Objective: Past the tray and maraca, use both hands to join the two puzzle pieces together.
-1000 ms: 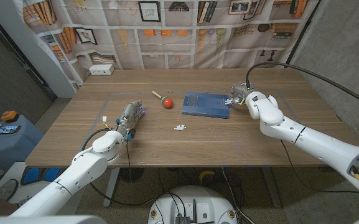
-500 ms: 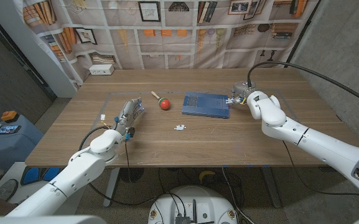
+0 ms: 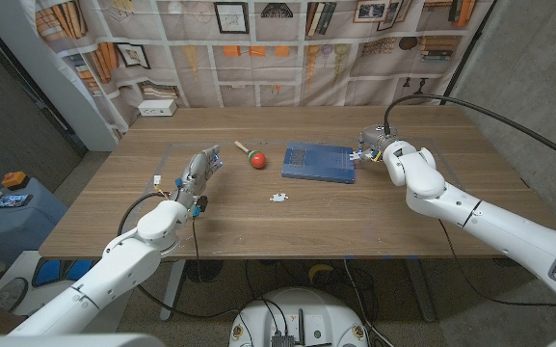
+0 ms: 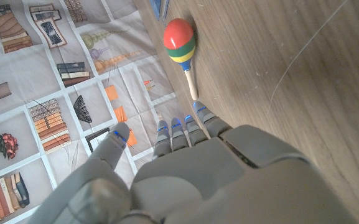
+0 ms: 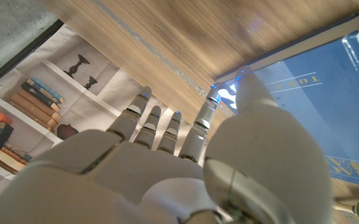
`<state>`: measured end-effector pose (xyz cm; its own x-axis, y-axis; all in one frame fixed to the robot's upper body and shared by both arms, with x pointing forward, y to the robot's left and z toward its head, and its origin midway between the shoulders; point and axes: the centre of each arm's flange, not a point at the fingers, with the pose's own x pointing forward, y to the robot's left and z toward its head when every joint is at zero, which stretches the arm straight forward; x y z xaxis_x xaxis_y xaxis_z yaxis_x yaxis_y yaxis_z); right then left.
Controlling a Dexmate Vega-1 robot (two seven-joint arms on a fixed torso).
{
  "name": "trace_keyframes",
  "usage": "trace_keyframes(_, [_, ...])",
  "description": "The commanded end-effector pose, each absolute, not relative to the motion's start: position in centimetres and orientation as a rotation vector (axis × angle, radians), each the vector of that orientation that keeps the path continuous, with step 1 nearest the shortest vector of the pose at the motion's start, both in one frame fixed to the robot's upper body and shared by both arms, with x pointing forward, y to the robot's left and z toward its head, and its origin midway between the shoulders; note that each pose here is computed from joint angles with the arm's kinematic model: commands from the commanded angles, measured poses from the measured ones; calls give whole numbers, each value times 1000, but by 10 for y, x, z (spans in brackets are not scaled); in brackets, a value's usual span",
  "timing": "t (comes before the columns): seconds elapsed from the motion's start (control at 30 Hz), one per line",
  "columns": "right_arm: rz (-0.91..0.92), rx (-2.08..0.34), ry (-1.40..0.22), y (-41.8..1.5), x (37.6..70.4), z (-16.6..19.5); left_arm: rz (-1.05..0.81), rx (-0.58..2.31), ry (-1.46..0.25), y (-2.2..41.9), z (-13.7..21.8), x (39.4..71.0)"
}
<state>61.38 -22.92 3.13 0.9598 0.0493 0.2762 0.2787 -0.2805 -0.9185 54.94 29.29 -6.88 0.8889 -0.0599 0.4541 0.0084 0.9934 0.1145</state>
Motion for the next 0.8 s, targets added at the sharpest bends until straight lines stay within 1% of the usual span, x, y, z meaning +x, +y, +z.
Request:
trace_keyframes(0.03, [-232, -1838, -237, -225, 602, 31, -47, 200, -525, 291, -63, 542])
trace_keyframes(0.8, [-251, -1822, -213, -222, 580, 35, -88, 480, -555, 284, -44, 528])
